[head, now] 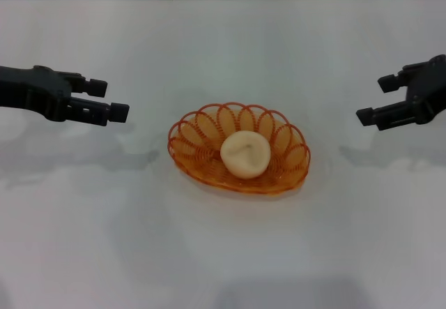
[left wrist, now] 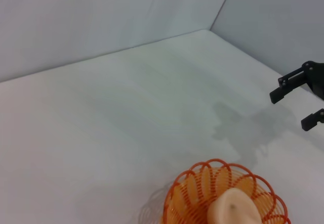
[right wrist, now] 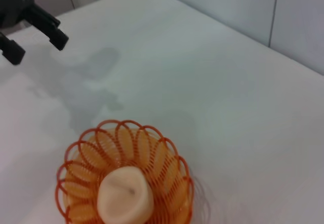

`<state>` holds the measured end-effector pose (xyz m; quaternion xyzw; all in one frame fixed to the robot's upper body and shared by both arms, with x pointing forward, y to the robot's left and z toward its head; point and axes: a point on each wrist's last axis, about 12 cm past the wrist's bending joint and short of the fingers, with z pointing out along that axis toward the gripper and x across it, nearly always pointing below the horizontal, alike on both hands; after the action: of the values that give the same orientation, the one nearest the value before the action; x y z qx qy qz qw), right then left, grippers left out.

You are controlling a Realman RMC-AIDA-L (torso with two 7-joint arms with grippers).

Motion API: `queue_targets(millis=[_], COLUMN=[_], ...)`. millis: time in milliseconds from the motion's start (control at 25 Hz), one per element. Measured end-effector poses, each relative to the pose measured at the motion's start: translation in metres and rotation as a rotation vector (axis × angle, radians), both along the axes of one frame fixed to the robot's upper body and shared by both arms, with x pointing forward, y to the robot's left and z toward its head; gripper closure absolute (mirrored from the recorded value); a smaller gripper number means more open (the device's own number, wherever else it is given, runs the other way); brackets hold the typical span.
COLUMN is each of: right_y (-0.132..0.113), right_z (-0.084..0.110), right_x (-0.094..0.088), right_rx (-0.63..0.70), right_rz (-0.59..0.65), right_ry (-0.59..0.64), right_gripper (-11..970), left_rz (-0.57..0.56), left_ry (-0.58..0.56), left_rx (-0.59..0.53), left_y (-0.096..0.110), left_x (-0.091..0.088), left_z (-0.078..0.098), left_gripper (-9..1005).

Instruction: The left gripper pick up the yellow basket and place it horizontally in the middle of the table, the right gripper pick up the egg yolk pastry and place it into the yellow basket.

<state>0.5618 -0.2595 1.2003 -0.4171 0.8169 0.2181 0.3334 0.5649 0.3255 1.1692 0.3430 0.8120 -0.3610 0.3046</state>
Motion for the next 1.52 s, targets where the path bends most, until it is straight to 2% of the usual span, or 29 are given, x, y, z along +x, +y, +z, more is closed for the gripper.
queue_targets(millis=[280, 520, 1520], right_y=[-0.011, -0.012, -0.009], right_z=[-0.002, -0.006, -0.007], right_x=[-0.01, -0.014, -0.015], right_rx=[0.105, 0.102, 0.092], right_rz=[0.06, 0.103, 0.13], right_ry=[-0.035, -0.032, -0.018], right_gripper=[182, 185, 190], left_rz=[-0.019, -0.029, -0.07], left_ry=[-0.037, -0.04, -0.055], left_rx=[-0.046, -0.065, -0.099], left_y=[0.0, -0.002, -0.009], left_x=[-0.005, -0.008, -0.012], left_z=[0.0, -0.004, -0.005], left_gripper=[109, 109, 109])
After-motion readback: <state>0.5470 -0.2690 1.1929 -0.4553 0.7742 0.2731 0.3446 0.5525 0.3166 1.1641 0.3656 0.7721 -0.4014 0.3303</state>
